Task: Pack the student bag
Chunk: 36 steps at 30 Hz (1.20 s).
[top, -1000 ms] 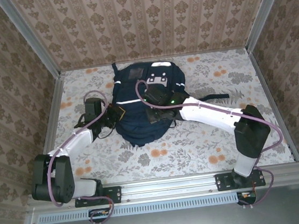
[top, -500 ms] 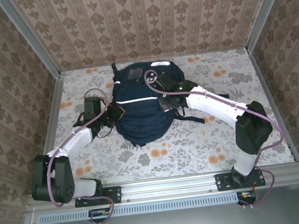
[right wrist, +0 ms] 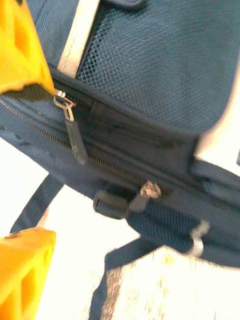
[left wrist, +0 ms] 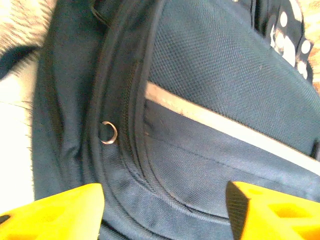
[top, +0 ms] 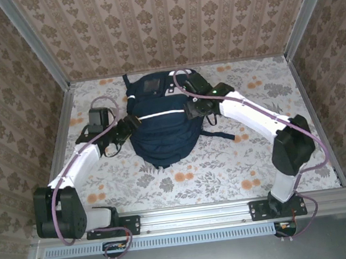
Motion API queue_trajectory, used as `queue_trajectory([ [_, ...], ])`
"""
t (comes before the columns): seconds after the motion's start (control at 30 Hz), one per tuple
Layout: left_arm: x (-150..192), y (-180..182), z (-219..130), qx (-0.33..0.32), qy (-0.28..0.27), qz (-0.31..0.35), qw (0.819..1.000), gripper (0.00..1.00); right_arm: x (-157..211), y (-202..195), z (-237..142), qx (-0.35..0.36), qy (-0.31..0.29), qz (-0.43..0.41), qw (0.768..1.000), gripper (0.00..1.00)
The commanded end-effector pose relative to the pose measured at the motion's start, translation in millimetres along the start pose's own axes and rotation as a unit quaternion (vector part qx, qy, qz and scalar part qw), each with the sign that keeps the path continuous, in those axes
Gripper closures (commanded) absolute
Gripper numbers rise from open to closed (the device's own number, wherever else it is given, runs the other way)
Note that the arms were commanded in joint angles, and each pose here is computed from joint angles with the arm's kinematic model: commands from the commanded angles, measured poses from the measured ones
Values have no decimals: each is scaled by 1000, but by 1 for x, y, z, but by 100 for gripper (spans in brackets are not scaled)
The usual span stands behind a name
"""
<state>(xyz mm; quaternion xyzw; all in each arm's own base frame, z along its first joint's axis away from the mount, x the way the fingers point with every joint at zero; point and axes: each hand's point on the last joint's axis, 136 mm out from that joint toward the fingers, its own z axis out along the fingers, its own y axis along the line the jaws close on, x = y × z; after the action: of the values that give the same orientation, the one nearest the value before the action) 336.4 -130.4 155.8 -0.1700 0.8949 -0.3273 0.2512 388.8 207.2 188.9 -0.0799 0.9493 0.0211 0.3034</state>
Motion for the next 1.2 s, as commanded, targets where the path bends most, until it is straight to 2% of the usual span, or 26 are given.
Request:
queue_trajectory([
  [0.0,-27,13,-38,-74,-62,51,994,20,-25,-33,-51,39,-96,32,994,14],
  [0.07,-42,27,-54,-121,-102,65,985,10,-28,-57,-62,79,-132,45,987,3],
  [0.17,-65,53,-80,-200,-173,93,960,0,-21,-96,-70,143,-163,65,974,0],
  [0.2,-72,62,-88,-226,-195,105,949,0,-25,-111,-83,157,-193,85,965,0],
  [0.3,-87,89,-107,-290,-252,123,915,0,-15,-147,-87,210,-226,116,944,0],
  [0.43,-98,113,-109,-328,-298,166,881,1,6,-187,-80,252,-263,153,919,0],
  [0.53,-97,129,-102,-344,-300,172,873,0,30,-214,-63,256,-259,189,912,0],
  [0.7,-98,136,-80,-320,-311,219,868,0,56,-230,-48,301,-286,148,897,0],
  [0.87,-100,131,-59,-281,-325,279,859,0,77,-239,-14,294,-258,133,911,0],
  [1.03,-98,120,-40,-225,-341,312,858,0,81,-231,12,253,-272,119,921,0],
  [1.17,-96,121,-31,-210,-347,327,854,0,74,-223,20,213,-290,102,927,0],
])
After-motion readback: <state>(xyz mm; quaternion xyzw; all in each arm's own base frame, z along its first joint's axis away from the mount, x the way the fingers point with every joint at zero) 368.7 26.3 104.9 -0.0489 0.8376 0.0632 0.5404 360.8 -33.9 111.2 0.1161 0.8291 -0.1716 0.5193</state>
